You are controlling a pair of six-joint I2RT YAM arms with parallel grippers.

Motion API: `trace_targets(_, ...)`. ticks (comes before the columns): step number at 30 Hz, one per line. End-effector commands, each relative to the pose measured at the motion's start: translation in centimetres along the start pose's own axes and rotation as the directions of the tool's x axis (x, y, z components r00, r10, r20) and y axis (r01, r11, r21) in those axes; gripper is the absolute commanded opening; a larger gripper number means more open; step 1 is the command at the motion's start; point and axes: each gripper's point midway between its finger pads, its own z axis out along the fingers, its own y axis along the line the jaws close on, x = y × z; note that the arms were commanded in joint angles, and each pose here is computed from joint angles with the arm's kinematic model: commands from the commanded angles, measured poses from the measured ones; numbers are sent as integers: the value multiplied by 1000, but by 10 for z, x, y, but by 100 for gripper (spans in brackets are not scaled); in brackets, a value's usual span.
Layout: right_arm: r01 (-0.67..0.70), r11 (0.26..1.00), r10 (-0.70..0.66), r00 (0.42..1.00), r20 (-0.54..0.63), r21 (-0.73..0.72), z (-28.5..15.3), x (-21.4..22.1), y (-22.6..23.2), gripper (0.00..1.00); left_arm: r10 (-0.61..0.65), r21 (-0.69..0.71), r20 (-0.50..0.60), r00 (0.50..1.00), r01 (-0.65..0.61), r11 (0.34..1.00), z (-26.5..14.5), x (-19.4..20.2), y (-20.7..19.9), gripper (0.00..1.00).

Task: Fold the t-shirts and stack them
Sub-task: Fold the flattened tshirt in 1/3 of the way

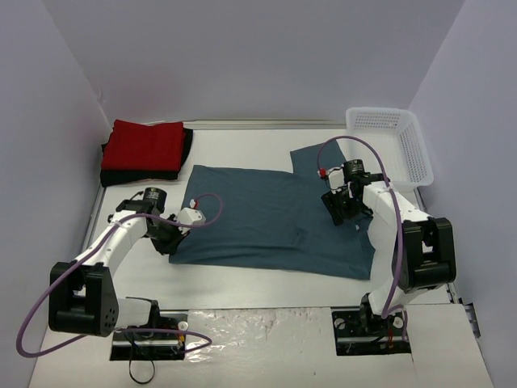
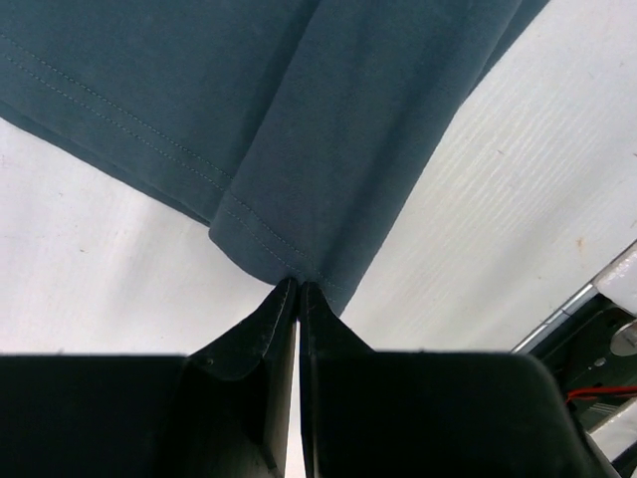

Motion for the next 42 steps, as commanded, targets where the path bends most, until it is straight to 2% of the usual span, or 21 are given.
trace_targets(1, 0, 1000, 0, 999, -44, 3, 5, 9, 1, 54, -3, -40, 1, 1000, 3, 999, 1, 1, 7, 2)
trace_targets(6, -2, 1000, 2, 999, -51, 4, 6, 10, 1, 54, -34, -74, 7, 999, 34, 997, 6, -1, 16, 2)
trace_targets(14, -4, 1000, 4, 998, -56, 5, 7, 11, 1, 54, -71, -217, 74, 995, 86, 972, 0, -17, 45, 2)
trace_targets(17, -4, 1000, 4, 998, -62, 3, 8, 12, 1, 54, -81, -247, 66, 995, 94, 965, 3, -18, 52, 3)
trace_targets(21, -4, 1000, 4, 998, -66, 1, 10, 12, 2, 54, -86, -245, 31, 996, 91, 965, 8, -15, 55, 11)
trace_targets(22, -4, 1000, 4, 998, -63, 2, 9, 12, 2, 54, -84, -235, 20, 996, 86, 968, 10, -13, 53, 17)
trace_targets(27, -6, 1000, 7, 999, -53, 18, 6, 8, 0, 53, -66, -243, -18, 998, 60, 968, 10, -8, 53, 25)
trace_targets(34, 8, 996, -14, 997, 71, 86, -32, -43, -18, 53, -132, -376, 64, 989, 147, 915, -28, -39, 83, 28)
trace_targets(37, 10, 992, -25, 992, 123, 122, -42, -72, -32, 53, -173, -406, 154, 973, 222, 887, -46, -68, 103, 29)
trace_targets(39, 10, 992, -25, 993, 119, 124, -34, -85, -38, 54, -172, -430, 233, 957, 260, 865, -57, -91, 120, 29)
trace_targets(40, 6, 991, -27, 988, 154, 135, -40, -103, -44, 54, -196, -413, 247, 949, 287, 864, -51, -98, 125, 29)
trace_targets(42, 2, 993, -18, 991, 133, 122, -22, -115, -47, 52, -208, -412, 265, 942, 305, 859, -46, -114, 143, 29)
